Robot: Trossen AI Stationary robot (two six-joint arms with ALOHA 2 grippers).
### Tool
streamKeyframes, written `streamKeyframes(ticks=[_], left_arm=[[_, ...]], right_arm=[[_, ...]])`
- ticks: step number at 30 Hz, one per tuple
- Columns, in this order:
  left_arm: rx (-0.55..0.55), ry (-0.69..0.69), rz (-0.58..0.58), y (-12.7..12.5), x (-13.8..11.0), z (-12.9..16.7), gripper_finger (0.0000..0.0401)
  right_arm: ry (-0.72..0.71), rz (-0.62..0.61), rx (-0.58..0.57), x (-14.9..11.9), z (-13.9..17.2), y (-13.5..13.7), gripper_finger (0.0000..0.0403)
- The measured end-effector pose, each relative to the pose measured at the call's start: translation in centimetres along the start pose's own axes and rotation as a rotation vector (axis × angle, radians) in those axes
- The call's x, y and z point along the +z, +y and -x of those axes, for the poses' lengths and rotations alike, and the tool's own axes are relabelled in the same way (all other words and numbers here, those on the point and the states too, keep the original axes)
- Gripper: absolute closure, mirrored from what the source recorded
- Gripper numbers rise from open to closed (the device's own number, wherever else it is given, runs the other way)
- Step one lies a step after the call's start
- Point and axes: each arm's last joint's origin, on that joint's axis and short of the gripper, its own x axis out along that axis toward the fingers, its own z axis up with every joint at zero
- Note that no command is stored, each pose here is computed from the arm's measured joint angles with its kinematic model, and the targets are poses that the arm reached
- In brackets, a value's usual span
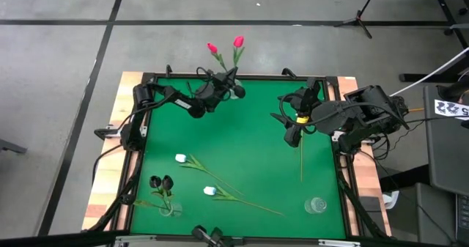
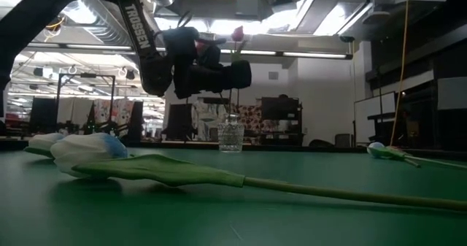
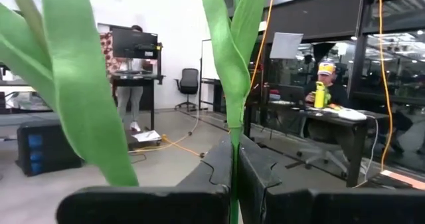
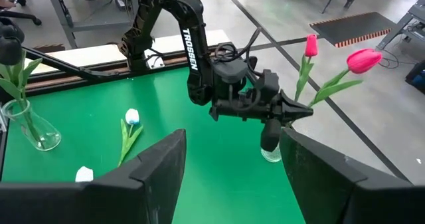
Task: Sort flowers into vase by color
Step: Put the left pink flower into the top transparent vase
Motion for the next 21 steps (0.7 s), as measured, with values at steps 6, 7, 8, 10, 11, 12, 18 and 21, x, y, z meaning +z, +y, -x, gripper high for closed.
streamKeyframes(ticks=[6,7,8,10,11,12,18,21], left_arm=[[0.001,0.007,0.004,0.0,-0.5,0.0,0.0396],[0.000,0.015,0.009,0.0,-0.9,0.1,0.0397],[0.000,0.024,0.015,0.0,-1.2,0.1,0.0397],[-0.001,0.028,0.017,0.0,-1.5,0.2,0.0399],[-0.003,0.027,0.012,-0.1,-1.4,0.2,0.0399],[-0.005,0.027,0.010,-0.2,-1.4,0.3,0.0399],[-0.022,0.054,-0.007,-0.7,-1.7,0.6,0.0390],[-0.018,0.054,-0.032,-0.7,-1.7,0.5,0.0388]], right_arm=[[0.000,0.000,0.000,0.0,0.0,0.0,0.0162],[0.000,0.000,0.000,0.0,0.0,0.0,0.0162],[0.000,0.000,0.000,0.0,0.0,0.0,0.0162],[0.000,0.001,0.000,0.0,0.0,0.0,0.0162],[0.000,0.006,0.001,0.0,0.0,0.0,0.0162],[0.001,0.011,0.001,0.0,0.0,0.0,0.0162],[0.008,0.020,0.009,-0.1,0.0,0.0,0.0162],[0.008,0.020,0.010,-0.1,0.0,0.0,0.0162]])
